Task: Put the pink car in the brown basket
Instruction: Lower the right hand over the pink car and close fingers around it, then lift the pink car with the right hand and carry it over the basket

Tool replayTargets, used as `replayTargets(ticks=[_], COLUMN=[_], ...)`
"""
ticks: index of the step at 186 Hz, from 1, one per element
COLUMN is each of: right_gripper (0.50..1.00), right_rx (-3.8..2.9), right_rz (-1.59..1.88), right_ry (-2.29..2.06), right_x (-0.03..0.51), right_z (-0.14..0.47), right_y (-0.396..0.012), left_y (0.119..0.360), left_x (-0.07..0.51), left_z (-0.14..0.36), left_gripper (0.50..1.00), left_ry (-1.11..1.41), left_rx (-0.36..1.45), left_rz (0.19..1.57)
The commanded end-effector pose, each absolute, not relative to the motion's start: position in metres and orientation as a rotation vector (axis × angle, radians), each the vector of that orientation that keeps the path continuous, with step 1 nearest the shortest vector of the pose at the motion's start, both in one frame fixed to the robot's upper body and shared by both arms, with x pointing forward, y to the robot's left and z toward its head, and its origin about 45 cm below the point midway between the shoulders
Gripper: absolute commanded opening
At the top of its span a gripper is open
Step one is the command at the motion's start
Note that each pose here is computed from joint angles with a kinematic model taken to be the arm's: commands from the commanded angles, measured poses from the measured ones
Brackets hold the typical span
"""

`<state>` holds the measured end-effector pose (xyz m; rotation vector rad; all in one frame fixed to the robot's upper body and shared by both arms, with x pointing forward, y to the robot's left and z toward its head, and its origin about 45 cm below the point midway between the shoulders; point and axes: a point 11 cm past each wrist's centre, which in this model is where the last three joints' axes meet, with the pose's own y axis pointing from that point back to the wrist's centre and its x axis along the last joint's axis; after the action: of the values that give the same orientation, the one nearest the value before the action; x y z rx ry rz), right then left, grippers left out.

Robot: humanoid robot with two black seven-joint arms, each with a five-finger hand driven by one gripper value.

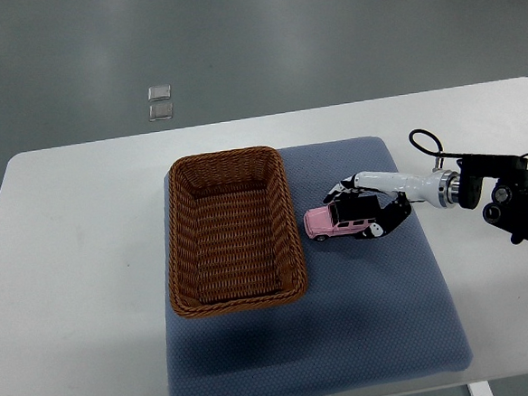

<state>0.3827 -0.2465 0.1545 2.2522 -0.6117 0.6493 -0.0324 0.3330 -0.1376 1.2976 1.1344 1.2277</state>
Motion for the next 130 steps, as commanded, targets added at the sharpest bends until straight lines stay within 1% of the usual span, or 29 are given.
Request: replayTargets(ticks=[1, 7, 12, 19, 34, 45, 57, 70, 79, 84, 130], right_gripper=[0.703, 0.686, 0.682, 0.656, 0.646, 0.617, 0.607, 0.552, 0.529, 0.503, 0.500], right_rx=[2.251, 2.247, 2.246, 2.240, 2.234, 2.233, 2.233, 2.228, 2.227, 2.225, 2.223], right_rz=[0.650, 0.654, 0.657, 0.659, 0.666, 0.667, 0.669, 0.678, 0.685, 0.689, 0.707], right_ry=[-0.609, -0.603, -0.603, -0.596, -0.591, -0.589, -0.589, -0.602, -0.607, -0.612, -0.640], right_x=[0.382, 0.382, 0.382, 0.382, 0.382, 0.381, 0.382, 0.383, 0.384, 0.384, 0.390], right_z=[0.154, 0.154, 0.154, 0.152, 0.152, 0.152, 0.152, 0.153, 0.154, 0.155, 0.164], right_y=[-0.247, -0.247, -0.247, -0.247, -0.247, -0.248, -0.247, -0.248, -0.248, -0.249, -0.255], left_y=[0.333, 0.333, 0.333, 0.333, 0.333, 0.333, 0.333, 0.333, 0.333, 0.333, 0.333], left_x=[-0.032, -0.032, -0.032, -0.032, -0.032, -0.032, -0.032, -0.032, -0.032, -0.032, -0.032], left_z=[-0.138, -0.138, -0.138, -0.138, -0.138, -0.138, -0.138, -0.138, -0.138, -0.138, -0.138], left_gripper=[1.000, 1.000, 1.000, 1.000, 1.000, 1.000, 1.000, 1.000, 1.000, 1.000, 1.000], left_ry=[1.134, 1.134, 1.135, 1.134, 1.134, 1.134, 1.134, 1.135, 1.134, 1.134, 1.134], left_rx=[1.298, 1.298, 1.297, 1.298, 1.298, 1.298, 1.298, 1.297, 1.298, 1.298, 1.298], left_rz=[1.228, 1.228, 1.227, 1.228, 1.228, 1.228, 1.228, 1.227, 1.228, 1.228, 1.228])
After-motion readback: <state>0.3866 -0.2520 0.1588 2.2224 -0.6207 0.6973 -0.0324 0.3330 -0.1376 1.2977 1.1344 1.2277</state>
